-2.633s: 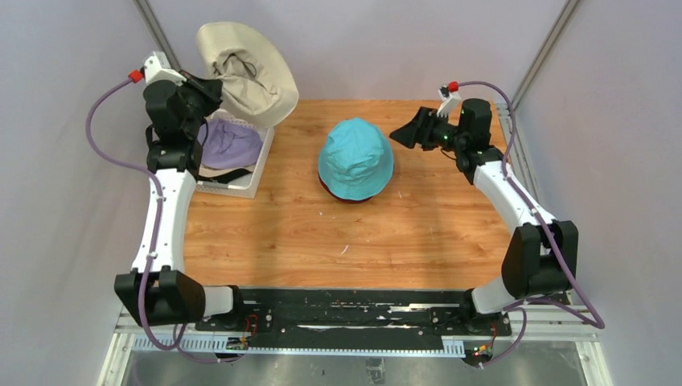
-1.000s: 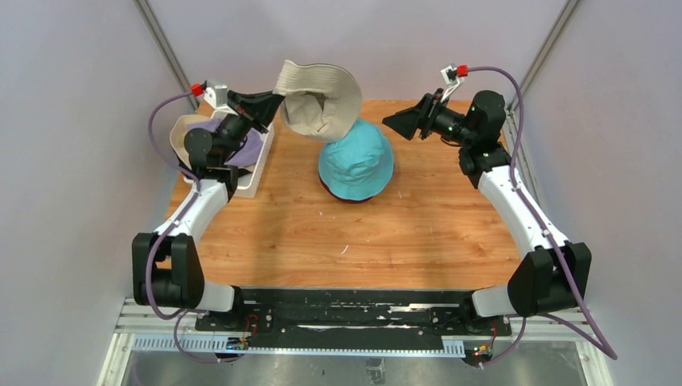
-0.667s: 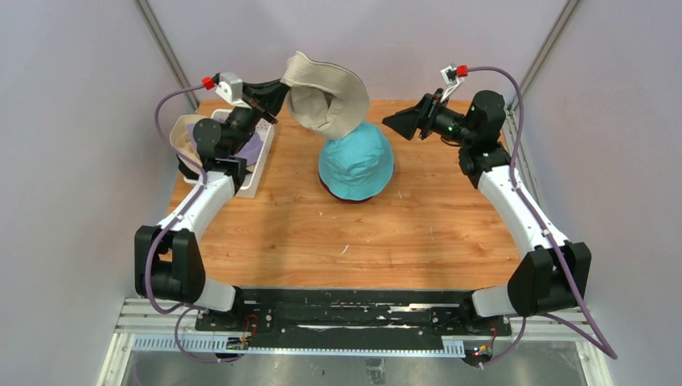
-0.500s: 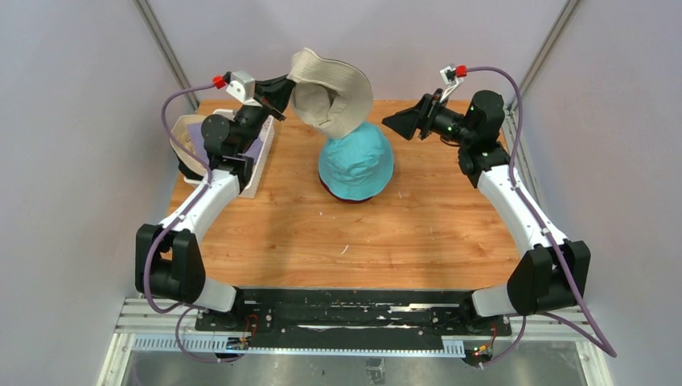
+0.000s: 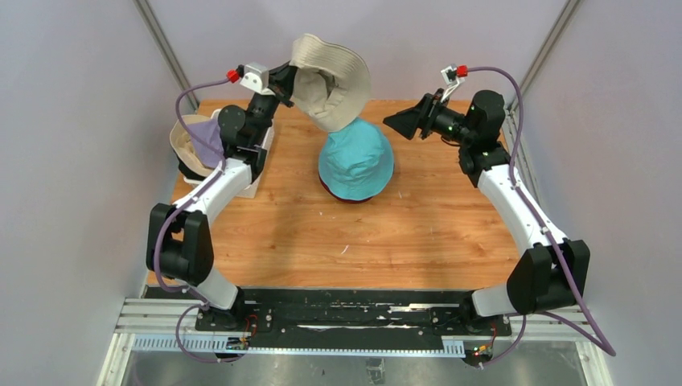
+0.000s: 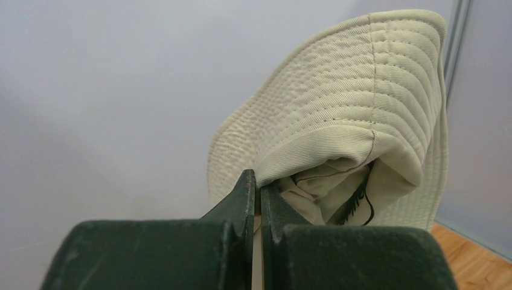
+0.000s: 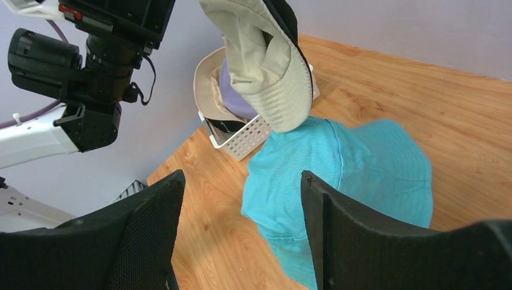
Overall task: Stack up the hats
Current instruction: Stack the hat on the hat.
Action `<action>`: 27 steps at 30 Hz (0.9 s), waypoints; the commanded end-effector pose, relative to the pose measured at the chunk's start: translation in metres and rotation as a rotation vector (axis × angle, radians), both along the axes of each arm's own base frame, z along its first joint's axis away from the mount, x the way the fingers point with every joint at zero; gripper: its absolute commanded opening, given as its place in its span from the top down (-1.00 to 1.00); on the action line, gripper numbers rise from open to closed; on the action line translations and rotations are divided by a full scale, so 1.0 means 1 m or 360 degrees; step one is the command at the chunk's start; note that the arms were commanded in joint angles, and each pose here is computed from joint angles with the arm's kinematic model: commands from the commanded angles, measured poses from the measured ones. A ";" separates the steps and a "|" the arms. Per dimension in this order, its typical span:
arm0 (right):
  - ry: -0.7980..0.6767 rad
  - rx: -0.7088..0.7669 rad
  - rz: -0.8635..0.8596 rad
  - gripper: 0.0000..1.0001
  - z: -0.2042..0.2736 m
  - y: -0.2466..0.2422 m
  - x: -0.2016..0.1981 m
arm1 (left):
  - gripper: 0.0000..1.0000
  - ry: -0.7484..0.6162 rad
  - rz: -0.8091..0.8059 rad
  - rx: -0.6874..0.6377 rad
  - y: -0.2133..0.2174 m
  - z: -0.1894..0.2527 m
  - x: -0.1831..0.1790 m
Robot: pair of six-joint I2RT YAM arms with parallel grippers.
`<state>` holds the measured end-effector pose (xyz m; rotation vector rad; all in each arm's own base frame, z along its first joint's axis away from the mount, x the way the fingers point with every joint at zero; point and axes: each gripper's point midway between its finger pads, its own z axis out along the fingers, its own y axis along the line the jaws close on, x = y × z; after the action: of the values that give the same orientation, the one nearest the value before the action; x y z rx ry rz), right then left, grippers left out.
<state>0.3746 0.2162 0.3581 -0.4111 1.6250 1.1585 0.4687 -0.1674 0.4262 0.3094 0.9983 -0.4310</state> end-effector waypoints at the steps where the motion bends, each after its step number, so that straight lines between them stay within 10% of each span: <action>1: -0.0046 0.0006 -0.0023 -0.40 0.003 -0.007 0.007 | 1.00 -0.0247 0.0054 -0.0090 0.007 0.057 -0.012; 27: -0.0023 0.0045 -0.0121 -0.40 -0.003 -0.034 0.014 | 0.99 -0.0208 0.0177 0.0205 -0.067 -0.013 -0.001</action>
<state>0.3931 0.1877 0.3464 -0.3262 1.6352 1.1199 0.4787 -0.2424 0.3851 0.4147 1.0188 -0.3193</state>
